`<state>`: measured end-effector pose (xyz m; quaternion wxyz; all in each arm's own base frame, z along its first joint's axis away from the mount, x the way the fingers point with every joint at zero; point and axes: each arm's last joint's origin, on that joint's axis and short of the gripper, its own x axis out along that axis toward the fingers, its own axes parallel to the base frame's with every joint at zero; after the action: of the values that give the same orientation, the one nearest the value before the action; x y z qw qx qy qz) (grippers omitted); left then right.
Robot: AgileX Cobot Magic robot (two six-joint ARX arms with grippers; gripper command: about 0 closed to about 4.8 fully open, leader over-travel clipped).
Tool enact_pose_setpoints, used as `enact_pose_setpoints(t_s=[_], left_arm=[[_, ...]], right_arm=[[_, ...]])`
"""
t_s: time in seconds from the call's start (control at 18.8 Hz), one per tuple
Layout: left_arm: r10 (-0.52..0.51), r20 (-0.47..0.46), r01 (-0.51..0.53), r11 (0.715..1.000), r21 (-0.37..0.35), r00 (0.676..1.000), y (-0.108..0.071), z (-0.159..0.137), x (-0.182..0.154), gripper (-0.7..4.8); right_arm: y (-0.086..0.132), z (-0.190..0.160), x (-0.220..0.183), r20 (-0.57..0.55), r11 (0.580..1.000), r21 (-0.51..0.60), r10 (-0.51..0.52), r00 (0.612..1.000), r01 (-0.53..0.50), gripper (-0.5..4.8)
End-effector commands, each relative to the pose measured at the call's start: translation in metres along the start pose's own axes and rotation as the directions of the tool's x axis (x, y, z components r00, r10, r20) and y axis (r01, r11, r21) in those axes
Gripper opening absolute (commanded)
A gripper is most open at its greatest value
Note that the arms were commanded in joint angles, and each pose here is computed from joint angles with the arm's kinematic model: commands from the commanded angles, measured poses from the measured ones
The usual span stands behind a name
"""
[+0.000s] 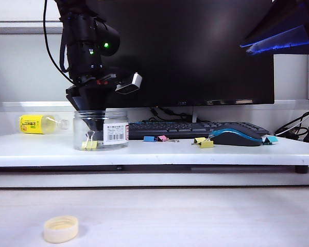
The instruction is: Take the clips out of the round transparent plastic box and place them on the table.
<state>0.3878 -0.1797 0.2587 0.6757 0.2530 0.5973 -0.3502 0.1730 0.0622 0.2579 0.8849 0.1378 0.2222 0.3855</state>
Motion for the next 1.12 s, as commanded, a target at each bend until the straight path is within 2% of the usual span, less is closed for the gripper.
enact_pose_setpoints(t_s=[0.05, 0.27, 0.53, 0.91, 0.96, 1.07, 1.12], left_arm=[[0.009, -0.001, -0.009, 1.0, -0.013, 1.0, 0.0, 0.0, -0.001, 1.25], [0.02, -0.015, -0.02, 0.999, -0.036, 1.0, 0.001, -0.001, 0.002, 1.21], [0.026, -0.08, -0.03, 0.998, -0.057, 0.996, 0.003, -0.002, 0.02, 1.2], [0.112, -0.128, -0.123, 0.989, -0.082, 0.985, 0.007, -0.002, 0.026, 1.02], [0.145, -0.138, -0.158, 0.984, -0.085, 0.98, 0.008, -0.002, 0.026, 0.74], [0.166, -0.136, -0.179, 0.98, -0.091, 0.977, 0.009, -0.001, 0.026, 0.52], [0.185, -0.138, -0.199, 0.975, -0.096, 0.973, 0.01, -0.001, 0.026, -0.06]], right_arm=[[0.001, 0.002, 0.0, 0.013, 1.0, -0.016, 0.003, 1.0, -0.002, 0.99], [0.001, 0.002, 0.0, 0.013, 1.0, -0.016, 0.002, 1.0, -0.002, 0.99], [0.0, 0.002, 0.0, 0.013, 1.0, -0.016, 0.002, 1.0, -0.002, 0.99], [0.001, 0.002, 0.0, 0.014, 1.0, -0.02, 0.002, 1.0, -0.002, 0.99], [0.001, 0.002, 0.0, 0.014, 1.0, -0.02, 0.002, 1.0, -0.002, 0.99], [0.001, 0.003, 0.0, 0.018, 1.0, -0.023, 0.003, 1.0, -0.003, 0.99], [0.001, 0.003, 0.0, 0.019, 1.0, -0.023, 0.003, 1.0, -0.003, 0.99]])
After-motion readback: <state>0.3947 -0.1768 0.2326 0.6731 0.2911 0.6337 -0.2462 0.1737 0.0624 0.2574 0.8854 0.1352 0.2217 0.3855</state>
